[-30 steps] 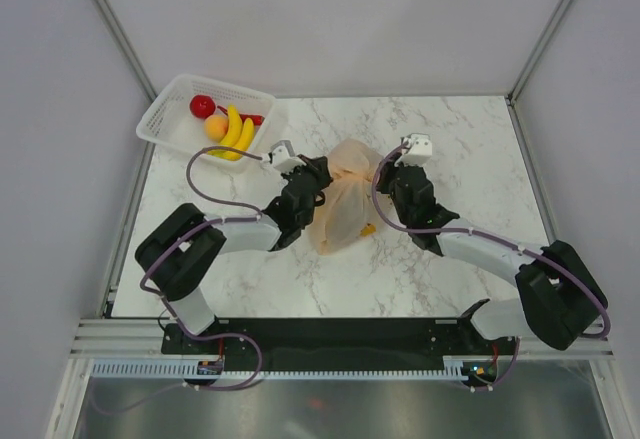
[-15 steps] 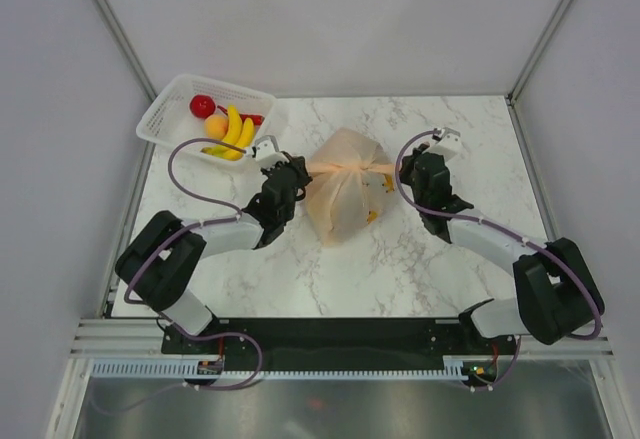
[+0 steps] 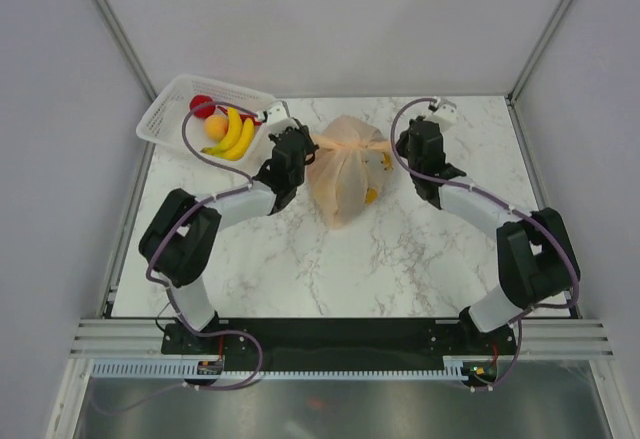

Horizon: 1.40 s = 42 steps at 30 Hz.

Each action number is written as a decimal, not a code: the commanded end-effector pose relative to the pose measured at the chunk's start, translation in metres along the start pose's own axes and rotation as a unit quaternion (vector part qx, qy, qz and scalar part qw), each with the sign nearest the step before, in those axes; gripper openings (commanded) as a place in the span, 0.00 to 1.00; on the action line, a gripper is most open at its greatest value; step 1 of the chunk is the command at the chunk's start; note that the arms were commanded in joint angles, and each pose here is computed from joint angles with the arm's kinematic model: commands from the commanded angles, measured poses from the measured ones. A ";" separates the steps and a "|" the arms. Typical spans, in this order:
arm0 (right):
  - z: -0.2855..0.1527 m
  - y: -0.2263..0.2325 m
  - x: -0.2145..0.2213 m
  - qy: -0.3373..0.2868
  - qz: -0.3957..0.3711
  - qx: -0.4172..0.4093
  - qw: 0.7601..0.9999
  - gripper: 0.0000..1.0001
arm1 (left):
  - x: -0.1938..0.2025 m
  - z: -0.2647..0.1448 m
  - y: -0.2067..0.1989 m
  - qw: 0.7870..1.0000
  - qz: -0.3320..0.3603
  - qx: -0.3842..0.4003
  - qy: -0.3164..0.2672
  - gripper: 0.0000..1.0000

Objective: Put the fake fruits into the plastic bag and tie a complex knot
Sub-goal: Move the plastic bag to the center of the board, then reset both arms

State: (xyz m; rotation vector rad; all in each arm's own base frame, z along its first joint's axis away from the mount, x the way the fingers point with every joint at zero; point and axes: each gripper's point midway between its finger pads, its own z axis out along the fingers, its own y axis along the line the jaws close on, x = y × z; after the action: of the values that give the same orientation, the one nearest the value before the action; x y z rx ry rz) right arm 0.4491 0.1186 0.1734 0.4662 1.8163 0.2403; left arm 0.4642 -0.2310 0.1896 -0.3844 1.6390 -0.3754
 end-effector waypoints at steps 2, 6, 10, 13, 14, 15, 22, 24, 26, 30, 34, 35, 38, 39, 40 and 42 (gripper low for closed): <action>0.037 0.009 -0.053 -0.054 -0.015 0.034 0.998 0.01 | -0.058 0.046 0.016 0.995 0.046 -0.061 -0.061 0.08; 0.050 0.018 -0.076 -0.056 -0.023 0.060 0.996 0.97 | -0.082 0.056 0.005 0.995 0.065 -0.058 -0.053 0.99; 0.029 0.020 -0.103 -0.068 -0.032 0.061 0.995 0.98 | -0.110 0.032 0.000 0.995 0.069 -0.048 -0.048 1.00; -0.002 0.020 -0.113 -0.065 -0.040 0.040 0.996 0.98 | -0.133 -0.009 0.001 0.997 0.066 -0.024 -0.037 1.00; -0.021 0.022 -0.128 -0.076 -0.033 0.025 0.996 0.98 | -0.120 -0.021 0.011 0.997 0.073 -0.023 -0.016 1.00; -0.032 0.020 -0.130 -0.079 -0.031 0.020 0.996 0.98 | -0.136 -0.045 0.010 0.998 0.063 -0.007 -0.016 1.00; -0.133 -0.032 -0.114 -0.111 -0.006 -0.015 0.994 0.98 | -0.104 -0.148 0.059 0.999 0.013 0.040 0.035 1.00; -0.148 -0.047 -0.098 -0.100 -0.006 -0.013 0.995 0.98 | -0.095 -0.167 0.065 0.997 -0.001 0.057 0.046 1.00; -0.169 -0.059 -0.088 -0.103 0.001 -0.026 0.994 0.98 | -0.087 -0.190 0.076 0.996 -0.017 0.072 0.051 1.00; -0.193 -0.082 -0.053 -0.078 -0.001 -0.038 0.996 0.98 | -0.069 -0.218 0.096 0.994 -0.023 0.095 0.046 1.00; -0.209 -0.090 -0.040 -0.094 0.000 -0.069 0.993 0.98 | -0.036 -0.231 0.122 0.994 -0.037 0.089 0.054 1.00; -0.210 -0.090 -0.039 -0.095 0.000 -0.072 0.993 0.98 | -0.037 -0.236 0.124 0.993 -0.043 0.097 0.047 1.00; -0.212 -0.091 -0.034 -0.088 0.005 -0.073 0.993 0.98 | -0.025 -0.239 0.134 0.994 -0.045 0.089 0.050 1.00; -0.212 -0.090 -0.034 -0.086 0.005 -0.076 0.993 0.98 | -0.024 -0.241 0.137 0.994 -0.045 0.087 0.048 1.00; -0.211 -0.090 -0.033 -0.084 0.005 -0.076 0.993 0.98 | -0.022 -0.241 0.140 0.994 -0.045 0.083 0.049 1.00; -0.211 -0.091 -0.033 -0.086 0.007 -0.073 0.994 0.97 | -0.022 -0.242 0.143 0.995 -0.039 0.079 0.045 1.00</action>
State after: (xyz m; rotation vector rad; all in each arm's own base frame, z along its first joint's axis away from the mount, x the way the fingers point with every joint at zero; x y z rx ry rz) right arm 0.2388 0.0350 0.2289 0.3869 1.6128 0.3096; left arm 0.2245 -0.0911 0.1699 -0.2960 1.6688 -0.5767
